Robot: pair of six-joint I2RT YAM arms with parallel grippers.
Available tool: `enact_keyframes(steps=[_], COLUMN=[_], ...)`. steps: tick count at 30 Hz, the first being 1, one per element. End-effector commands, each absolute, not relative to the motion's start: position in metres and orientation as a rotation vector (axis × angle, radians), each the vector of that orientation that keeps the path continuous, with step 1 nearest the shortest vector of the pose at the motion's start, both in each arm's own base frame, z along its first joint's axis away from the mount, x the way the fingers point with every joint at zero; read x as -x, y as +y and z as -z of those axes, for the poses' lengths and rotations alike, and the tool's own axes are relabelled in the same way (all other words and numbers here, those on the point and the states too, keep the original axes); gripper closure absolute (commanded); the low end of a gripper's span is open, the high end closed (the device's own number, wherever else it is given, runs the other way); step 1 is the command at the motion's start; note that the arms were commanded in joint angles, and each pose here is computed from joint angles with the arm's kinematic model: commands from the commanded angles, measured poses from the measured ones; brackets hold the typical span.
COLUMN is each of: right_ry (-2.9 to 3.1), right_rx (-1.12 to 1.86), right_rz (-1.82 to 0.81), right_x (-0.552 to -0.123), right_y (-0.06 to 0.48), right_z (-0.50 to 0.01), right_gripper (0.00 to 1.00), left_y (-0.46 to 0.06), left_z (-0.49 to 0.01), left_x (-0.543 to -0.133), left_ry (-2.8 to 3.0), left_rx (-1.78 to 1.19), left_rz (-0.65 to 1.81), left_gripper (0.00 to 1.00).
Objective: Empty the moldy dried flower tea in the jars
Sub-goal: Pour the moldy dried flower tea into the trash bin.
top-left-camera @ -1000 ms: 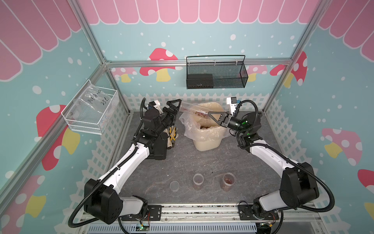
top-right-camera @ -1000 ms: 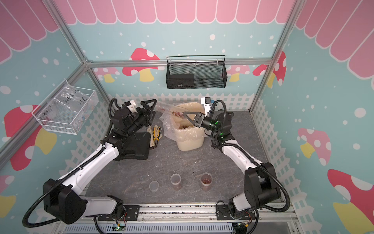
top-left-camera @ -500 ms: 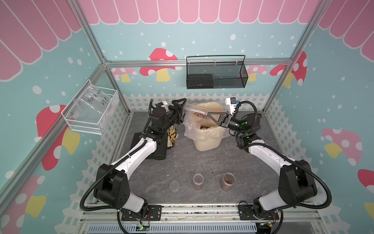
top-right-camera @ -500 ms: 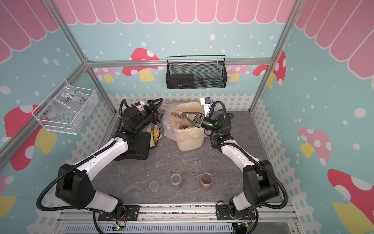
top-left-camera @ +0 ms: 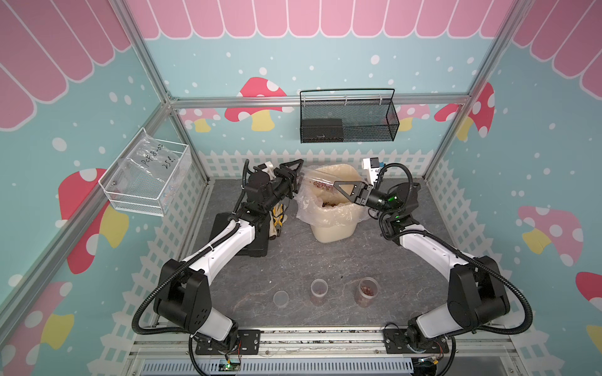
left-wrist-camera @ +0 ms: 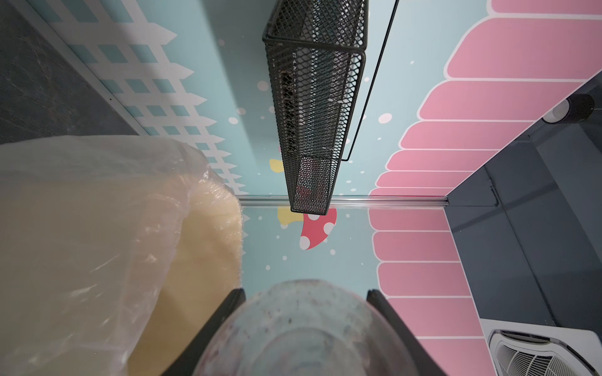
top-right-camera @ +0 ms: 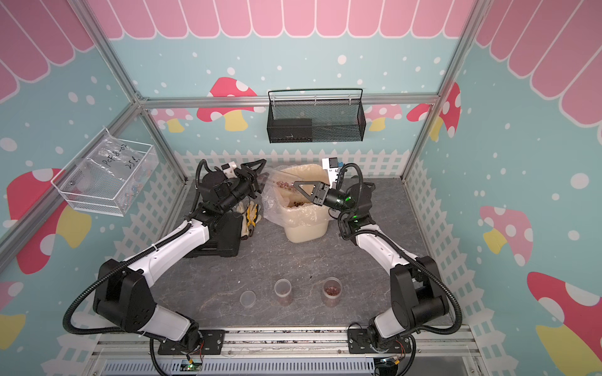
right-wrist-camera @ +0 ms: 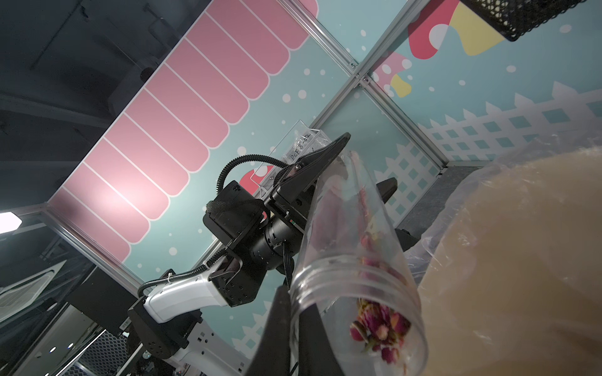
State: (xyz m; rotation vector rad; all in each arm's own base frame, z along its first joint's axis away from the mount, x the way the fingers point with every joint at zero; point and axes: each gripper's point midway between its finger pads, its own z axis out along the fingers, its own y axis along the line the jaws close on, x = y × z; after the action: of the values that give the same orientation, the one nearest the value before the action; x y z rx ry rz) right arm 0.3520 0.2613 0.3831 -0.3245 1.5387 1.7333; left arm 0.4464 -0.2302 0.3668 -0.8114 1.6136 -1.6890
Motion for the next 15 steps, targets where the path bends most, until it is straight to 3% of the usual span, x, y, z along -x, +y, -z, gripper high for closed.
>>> enact_keyframes(steps=[1, 8, 15], right_ry=[1.477, 1.467, 1.53], right_rx=[0.342, 0.28, 0.233], right_rz=[-1.713, -1.562, -1.279], right_x=[-0.346, -0.349, -0.358], right_y=[0.257, 0.24, 0.22], right_z=[-0.394, -0.4, -0.395], right_gripper=[0.84, 0.5, 0.29], left_y=[-0.227, -0.212, -0.207], left_z=[-0.381, -0.387, -0.391], left_x=[-0.444, -0.445, -0.452], left_ry=[1.59, 1.586, 1.601], left_rx=[0.767, 0.73, 0.667], left_rz=[1.655, 1.516, 1.386], left_gripper=[0.63, 0.72, 0.75])
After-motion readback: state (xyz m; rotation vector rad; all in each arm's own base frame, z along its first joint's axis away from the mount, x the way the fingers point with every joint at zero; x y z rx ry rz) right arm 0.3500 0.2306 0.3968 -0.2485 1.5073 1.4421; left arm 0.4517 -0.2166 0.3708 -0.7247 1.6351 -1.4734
